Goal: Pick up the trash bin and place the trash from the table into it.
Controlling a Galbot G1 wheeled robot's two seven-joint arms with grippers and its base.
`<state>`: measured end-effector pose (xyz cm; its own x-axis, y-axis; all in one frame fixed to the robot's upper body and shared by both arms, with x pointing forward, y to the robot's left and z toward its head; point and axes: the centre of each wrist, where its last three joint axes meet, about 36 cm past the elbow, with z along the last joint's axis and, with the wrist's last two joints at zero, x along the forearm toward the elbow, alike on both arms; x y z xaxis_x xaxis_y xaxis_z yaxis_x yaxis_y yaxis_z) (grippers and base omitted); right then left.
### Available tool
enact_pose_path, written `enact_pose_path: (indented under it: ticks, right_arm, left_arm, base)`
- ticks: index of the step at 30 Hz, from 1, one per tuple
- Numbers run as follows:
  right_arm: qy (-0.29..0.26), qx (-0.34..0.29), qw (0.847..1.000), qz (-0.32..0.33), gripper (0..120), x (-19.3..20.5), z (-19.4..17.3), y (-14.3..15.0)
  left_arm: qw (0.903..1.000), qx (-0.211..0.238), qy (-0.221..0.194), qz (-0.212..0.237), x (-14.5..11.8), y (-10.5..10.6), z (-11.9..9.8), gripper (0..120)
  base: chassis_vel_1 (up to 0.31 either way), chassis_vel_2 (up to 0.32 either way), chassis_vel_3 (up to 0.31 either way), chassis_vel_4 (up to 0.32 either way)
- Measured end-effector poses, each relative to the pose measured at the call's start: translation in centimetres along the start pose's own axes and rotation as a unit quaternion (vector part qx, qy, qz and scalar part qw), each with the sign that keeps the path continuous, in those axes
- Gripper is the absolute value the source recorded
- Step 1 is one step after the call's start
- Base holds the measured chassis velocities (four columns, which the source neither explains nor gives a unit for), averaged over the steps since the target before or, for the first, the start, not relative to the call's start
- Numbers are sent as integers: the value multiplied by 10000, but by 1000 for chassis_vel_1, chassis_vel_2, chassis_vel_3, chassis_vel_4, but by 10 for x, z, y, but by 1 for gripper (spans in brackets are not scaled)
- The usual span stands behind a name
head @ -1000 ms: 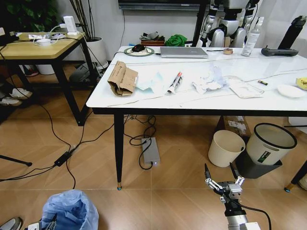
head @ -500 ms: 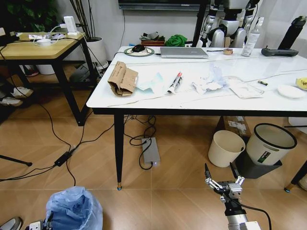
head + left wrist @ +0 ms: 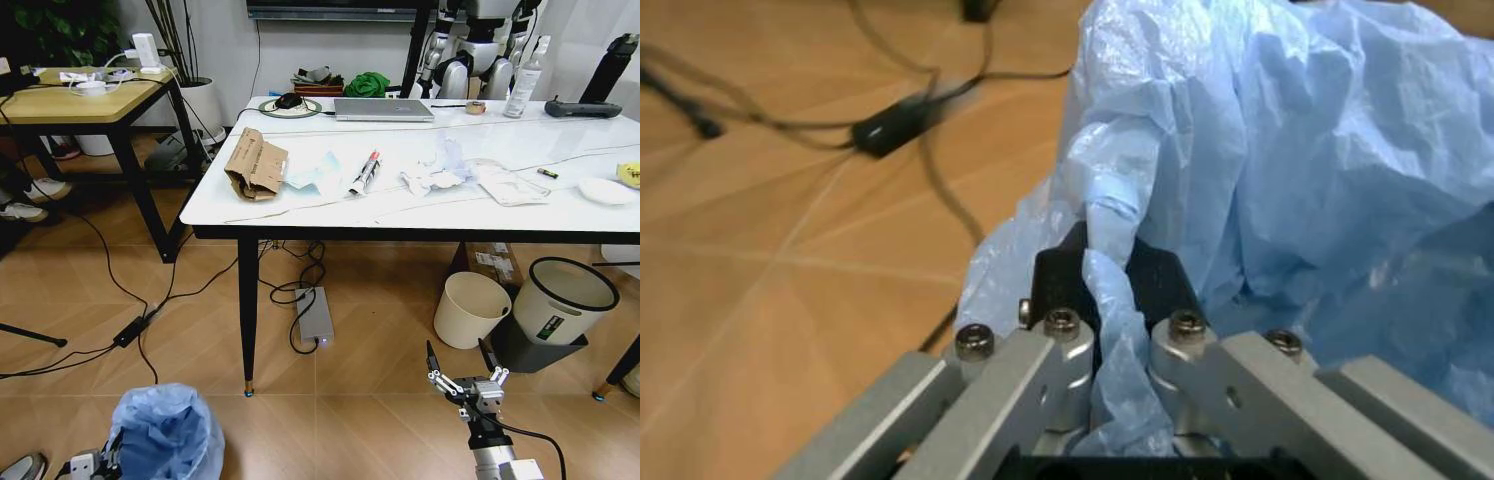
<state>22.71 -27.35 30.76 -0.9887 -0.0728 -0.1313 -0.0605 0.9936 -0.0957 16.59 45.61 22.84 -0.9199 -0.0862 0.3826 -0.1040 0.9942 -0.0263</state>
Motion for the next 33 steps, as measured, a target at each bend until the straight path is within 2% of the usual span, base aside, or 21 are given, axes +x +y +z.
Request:
enact_pose_path:
  ticks: [2,6,8,14,22,26,33]
  right_arm:
    - [7,4,10000,1,100,0,0,0]
    - [52,24,10000,-4,100,0,1,-1]
    - [60,28,10000,-5,100,0,1,-1]
    - [140,44,9999,-19,100,4,3,0]
    - [237,42,9997,-9,100,10,6,-1]
    - [295,56,9995,7,100,15,7,-2]
    - [326,81,9994,-31,100,17,6,-1]
  left_arm:
    - [10000,27,-26,57,2,-4,-4,0]
    - [9988,280,-117,396,21,-28,-25,0]
    - [9984,332,-132,438,23,-32,-28,0]
    - [9914,698,-360,1045,48,-84,-77,0]
    - [9910,783,-93,1083,57,-106,-105,0]
    - [9915,754,69,1060,59,-120,-126,0]
    - [9917,671,421,1017,65,-132,-137,0]
  base:
    - [0,0,0,0]
    - [0,0,0,0]
    - [0,0,0,0]
    - [0,0,0,0]
    - [0,0,0,0]
    - [0,0,0,0]
    - [0,0,0,0]
